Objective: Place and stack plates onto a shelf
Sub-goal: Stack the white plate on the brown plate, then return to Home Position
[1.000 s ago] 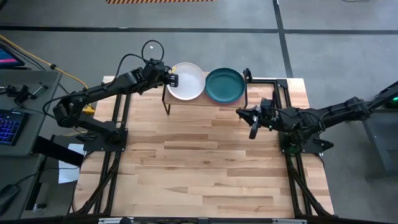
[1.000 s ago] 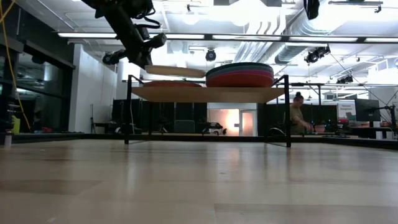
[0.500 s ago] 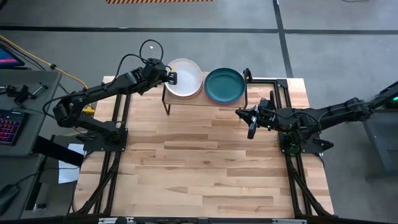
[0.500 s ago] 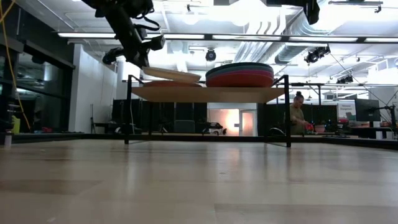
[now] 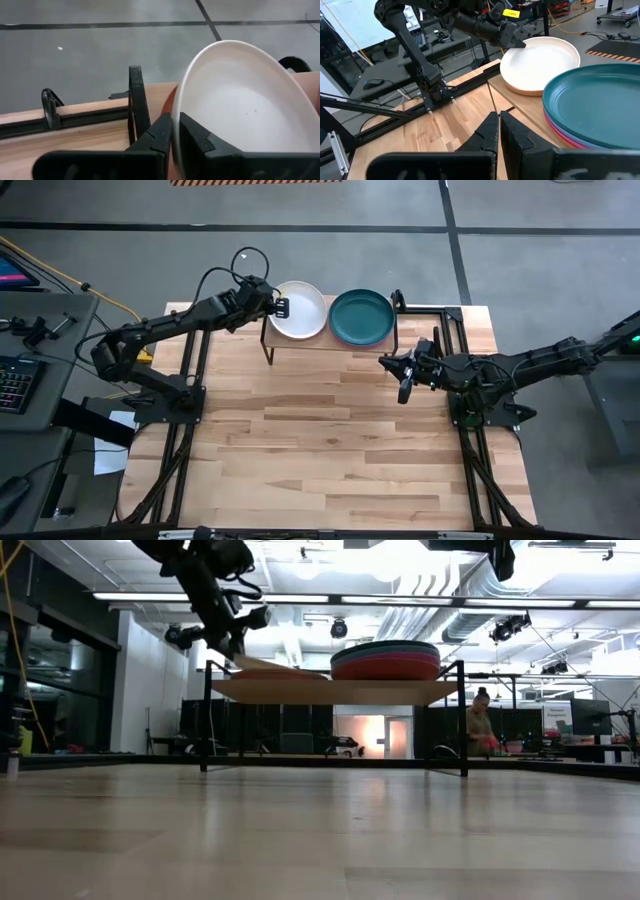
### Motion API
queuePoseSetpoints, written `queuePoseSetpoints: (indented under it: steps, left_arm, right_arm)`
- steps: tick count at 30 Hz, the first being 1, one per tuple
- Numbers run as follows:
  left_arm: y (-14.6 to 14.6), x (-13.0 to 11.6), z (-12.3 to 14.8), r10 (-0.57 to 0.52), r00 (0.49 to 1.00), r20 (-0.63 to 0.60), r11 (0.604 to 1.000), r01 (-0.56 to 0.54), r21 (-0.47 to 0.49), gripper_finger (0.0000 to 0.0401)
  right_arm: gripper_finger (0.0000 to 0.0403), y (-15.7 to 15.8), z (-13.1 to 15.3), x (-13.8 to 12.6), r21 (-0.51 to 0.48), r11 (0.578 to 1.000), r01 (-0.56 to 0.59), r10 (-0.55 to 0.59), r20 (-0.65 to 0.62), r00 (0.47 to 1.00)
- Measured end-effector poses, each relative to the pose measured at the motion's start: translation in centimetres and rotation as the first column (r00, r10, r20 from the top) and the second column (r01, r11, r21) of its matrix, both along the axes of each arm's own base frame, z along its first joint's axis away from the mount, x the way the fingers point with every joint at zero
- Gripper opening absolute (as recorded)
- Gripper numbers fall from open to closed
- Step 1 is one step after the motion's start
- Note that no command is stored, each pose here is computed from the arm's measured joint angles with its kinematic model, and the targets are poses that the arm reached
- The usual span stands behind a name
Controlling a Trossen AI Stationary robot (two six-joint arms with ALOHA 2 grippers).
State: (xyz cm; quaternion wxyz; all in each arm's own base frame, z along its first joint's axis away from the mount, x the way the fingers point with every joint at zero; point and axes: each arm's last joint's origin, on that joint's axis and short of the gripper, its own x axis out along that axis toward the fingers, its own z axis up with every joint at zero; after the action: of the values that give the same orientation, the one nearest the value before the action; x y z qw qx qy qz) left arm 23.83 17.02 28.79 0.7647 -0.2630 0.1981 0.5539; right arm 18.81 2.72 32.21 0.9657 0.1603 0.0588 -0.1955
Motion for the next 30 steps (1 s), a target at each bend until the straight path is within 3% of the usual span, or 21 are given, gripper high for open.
queuePoseSetpoints:
  steps: [9,21,26,30]
  left_arm:
    - [-0.3,-0.4,0.8,-0.044,0.999,-0.022,0.998,0.045,0.038,0.0059]
    - [-0.8,-1.1,3.5,-0.086,0.987,0.135,0.99,0.069,0.124,0.0142]
    - [-1.9,-2.1,6.1,-0.171,0.948,0.269,0.974,0.123,0.189,0.0157]
    - [-3.6,-2.5,8.0,-0.346,0.877,0.333,0.927,0.264,0.267,0.0158]
  right_arm:
    - [0.0,0.0,0.0,0.0,0.003,1.0,0.001,-0.001,0.001,1.0]
    - [0.0,0.0,0.0,0.0,0.005,1.0,0.001,-0.001,0.003,1.0]
    - [0.0,0.0,0.0,0.0,0.005,1.0,0.001,-0.001,0.003,1.0]
    - [0.0,0.0,0.0,0.0,0.005,1.0,0.001,-0.001,0.003,1.0]
